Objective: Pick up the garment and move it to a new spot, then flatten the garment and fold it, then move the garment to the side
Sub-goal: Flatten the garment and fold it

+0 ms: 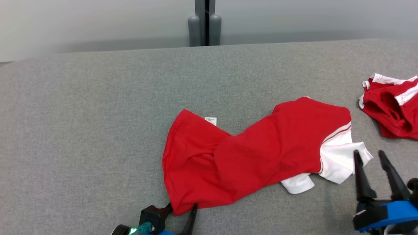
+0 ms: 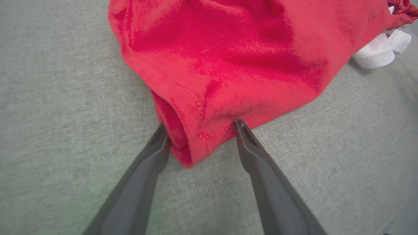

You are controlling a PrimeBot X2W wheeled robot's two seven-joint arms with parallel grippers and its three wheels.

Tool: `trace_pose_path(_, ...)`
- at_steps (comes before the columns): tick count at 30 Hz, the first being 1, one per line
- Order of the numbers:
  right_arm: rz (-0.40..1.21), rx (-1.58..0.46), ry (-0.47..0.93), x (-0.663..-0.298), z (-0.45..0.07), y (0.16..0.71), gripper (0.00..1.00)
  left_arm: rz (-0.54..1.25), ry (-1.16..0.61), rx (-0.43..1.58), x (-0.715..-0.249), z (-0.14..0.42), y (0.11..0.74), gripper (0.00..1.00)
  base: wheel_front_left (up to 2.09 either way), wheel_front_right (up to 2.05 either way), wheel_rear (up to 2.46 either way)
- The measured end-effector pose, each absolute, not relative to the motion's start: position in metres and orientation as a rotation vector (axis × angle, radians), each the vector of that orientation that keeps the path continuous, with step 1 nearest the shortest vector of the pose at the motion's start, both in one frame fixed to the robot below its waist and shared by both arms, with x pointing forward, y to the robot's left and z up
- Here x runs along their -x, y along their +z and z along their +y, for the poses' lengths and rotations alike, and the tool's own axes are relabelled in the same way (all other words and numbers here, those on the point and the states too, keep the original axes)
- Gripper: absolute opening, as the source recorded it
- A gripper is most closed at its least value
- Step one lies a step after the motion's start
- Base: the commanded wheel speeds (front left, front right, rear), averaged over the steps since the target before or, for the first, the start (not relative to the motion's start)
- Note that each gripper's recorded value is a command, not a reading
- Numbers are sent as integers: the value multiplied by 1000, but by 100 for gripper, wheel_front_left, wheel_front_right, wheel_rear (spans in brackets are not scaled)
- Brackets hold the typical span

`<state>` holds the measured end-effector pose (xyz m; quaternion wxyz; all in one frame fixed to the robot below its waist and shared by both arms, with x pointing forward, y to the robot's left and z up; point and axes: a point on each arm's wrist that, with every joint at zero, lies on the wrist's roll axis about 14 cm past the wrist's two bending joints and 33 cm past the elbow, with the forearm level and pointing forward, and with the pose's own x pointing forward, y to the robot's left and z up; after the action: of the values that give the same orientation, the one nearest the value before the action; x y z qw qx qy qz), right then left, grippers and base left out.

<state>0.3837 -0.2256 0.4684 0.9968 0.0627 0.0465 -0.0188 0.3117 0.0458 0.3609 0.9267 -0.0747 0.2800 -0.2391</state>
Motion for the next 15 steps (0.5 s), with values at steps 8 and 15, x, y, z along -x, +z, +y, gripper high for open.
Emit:
trace_pose_path(8,244,-140,-201,-365,-274,418,100,601,-519,158,-320,41,348,0,0,0,0)
trace_pose_path(15,308,-159,-221,-381,-283,395,100,592,-520,154,-325,43,345,0,0,0,0)
